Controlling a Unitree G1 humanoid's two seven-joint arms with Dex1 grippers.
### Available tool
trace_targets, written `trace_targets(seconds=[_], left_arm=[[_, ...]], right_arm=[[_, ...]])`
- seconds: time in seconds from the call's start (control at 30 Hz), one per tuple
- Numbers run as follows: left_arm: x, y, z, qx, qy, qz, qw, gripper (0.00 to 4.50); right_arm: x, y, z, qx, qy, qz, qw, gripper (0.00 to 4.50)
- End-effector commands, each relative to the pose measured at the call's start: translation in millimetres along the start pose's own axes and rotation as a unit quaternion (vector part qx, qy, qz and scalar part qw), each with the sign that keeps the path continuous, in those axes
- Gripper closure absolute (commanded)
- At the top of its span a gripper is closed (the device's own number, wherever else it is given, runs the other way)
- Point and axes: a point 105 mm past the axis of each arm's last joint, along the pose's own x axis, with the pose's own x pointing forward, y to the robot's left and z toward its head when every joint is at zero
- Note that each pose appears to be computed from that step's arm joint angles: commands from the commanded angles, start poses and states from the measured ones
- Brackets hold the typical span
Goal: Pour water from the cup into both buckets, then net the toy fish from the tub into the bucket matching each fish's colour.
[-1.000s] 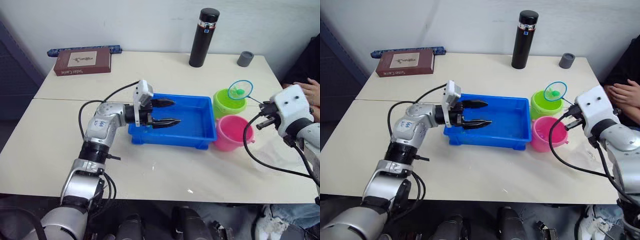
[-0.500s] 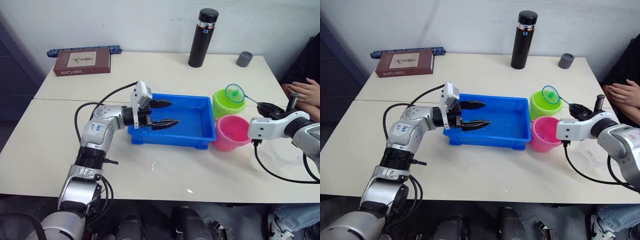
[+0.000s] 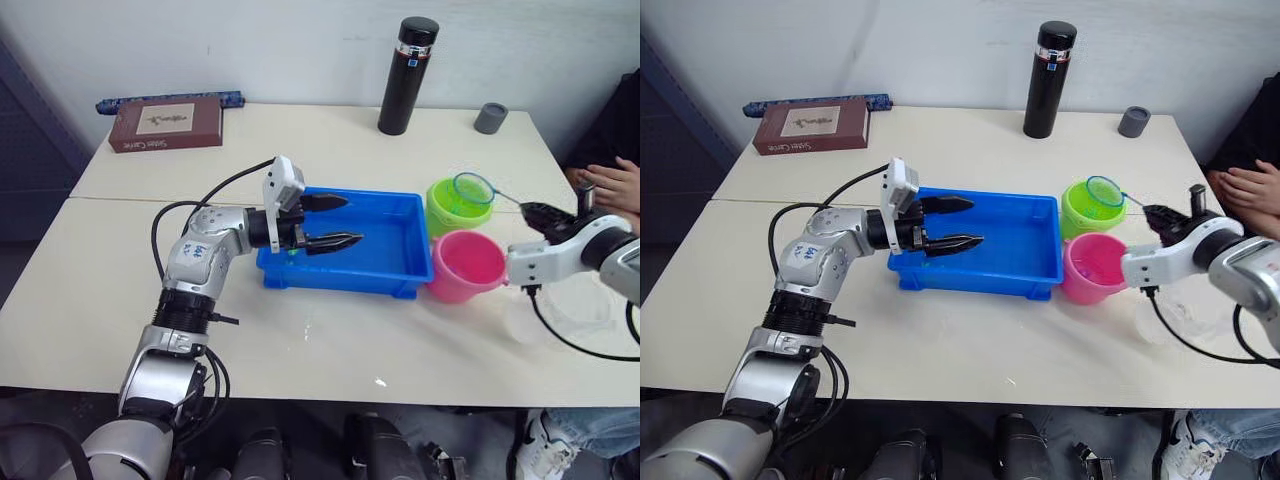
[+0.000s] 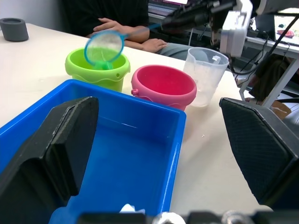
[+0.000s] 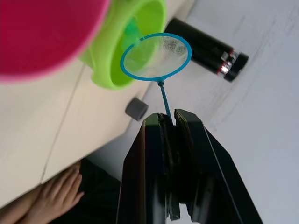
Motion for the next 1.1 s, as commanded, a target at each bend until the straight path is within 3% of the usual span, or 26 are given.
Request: trace_targets(seconds=[0.03, 0.13, 0.3, 0.37, 0.4, 0.5, 0.7, 0.87, 1.1], left_arm=[[3, -1, 14, 0.021, -0.021, -0.014, 0.999, 0.04], [4, 1, 15, 0.023, -0.023, -0.012, 0.999, 0.04], [0, 4, 10, 0.030, -0.010, -0.010, 0.999, 0.04], [-7, 7, 6, 0.036, 0.005, -0.007, 0.999, 0.04], [-15, 8, 3, 0.039, 0.019, -0.010, 0.999, 0.04], [-40, 11, -4, 0.043, 0.059, -0.019, 0.997, 0.04], [-93, 21, -12, 0.050, 0.137, 0.018, 0.989, 0.04], [-121, 23, -8, 0.047, 0.159, 0.059, 0.984, 0.04], [-141, 13, -6, 0.039, 0.179, 0.086, 0.979, 0.04]], right_arm=[[-5, -18, -3, -0.004, 0.002, -0.029, 1.000, 4.50], [-8, -32, -24, 0.028, 0.039, -0.057, 0.997, 4.50], [-10, -41, -18, 0.160, 0.019, -0.089, 0.983, 4.50], [-11, -49, -14, 0.295, 0.000, -0.113, 0.949, 4.50], [-11, -52, -2, 0.394, -0.032, -0.111, 0.912, 4.50], [-8, -59, 36, 0.561, -0.118, -0.067, 0.817, 4.50], [3, -40, 89, 0.634, -0.168, 0.052, 0.753, 4.50], [18, -26, 124, 0.665, -0.186, 0.104, 0.716, 4.50], [32, -21, 154, 0.660, -0.222, 0.138, 0.705, 4.50]])
